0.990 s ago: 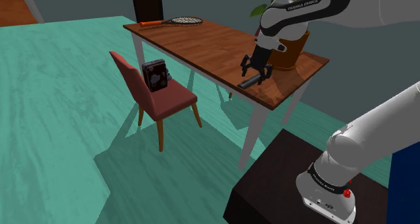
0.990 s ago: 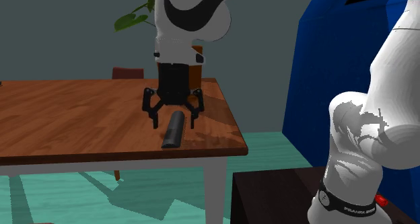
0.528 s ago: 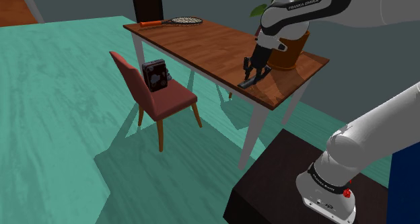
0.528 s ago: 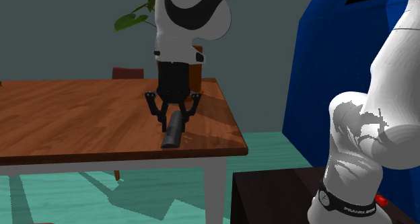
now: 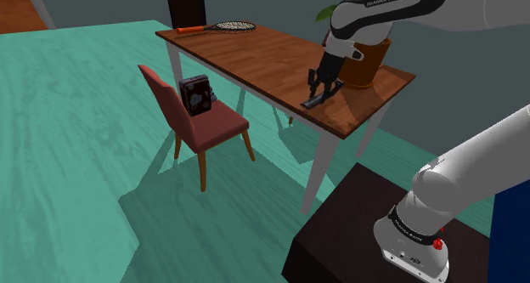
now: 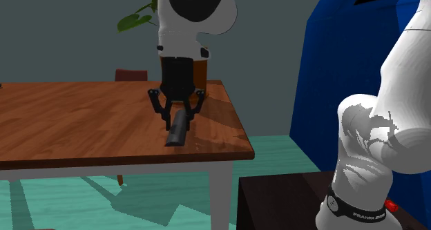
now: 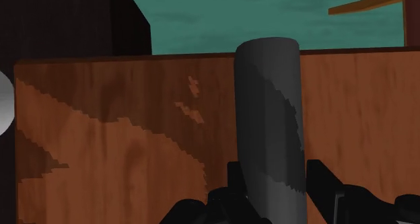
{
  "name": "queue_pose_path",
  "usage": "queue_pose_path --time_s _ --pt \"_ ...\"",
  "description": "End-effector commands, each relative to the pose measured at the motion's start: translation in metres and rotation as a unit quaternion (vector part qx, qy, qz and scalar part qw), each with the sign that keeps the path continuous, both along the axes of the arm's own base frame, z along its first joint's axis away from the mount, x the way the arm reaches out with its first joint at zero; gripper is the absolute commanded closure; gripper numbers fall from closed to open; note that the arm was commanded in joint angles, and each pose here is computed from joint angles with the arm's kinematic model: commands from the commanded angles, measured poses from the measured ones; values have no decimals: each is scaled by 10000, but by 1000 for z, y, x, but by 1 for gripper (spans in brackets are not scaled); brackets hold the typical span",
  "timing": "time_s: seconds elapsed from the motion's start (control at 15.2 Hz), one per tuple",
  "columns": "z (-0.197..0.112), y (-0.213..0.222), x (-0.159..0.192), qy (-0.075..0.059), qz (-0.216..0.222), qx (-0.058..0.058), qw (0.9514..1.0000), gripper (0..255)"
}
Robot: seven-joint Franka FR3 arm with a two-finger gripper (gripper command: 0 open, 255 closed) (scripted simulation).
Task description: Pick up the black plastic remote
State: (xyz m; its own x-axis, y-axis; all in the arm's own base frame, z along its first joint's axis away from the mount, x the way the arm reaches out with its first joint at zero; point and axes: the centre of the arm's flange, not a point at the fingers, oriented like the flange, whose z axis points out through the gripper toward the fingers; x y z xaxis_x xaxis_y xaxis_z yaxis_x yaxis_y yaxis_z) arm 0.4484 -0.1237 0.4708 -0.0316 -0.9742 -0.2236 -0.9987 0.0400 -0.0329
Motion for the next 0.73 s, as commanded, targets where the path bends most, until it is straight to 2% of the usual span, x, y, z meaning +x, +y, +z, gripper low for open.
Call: queue_pose_path --time_s 0.0,0.66 --pt "12 0 0 2 0 0 10000 255" --pt "60 0 0 2 0 0 10000 255"
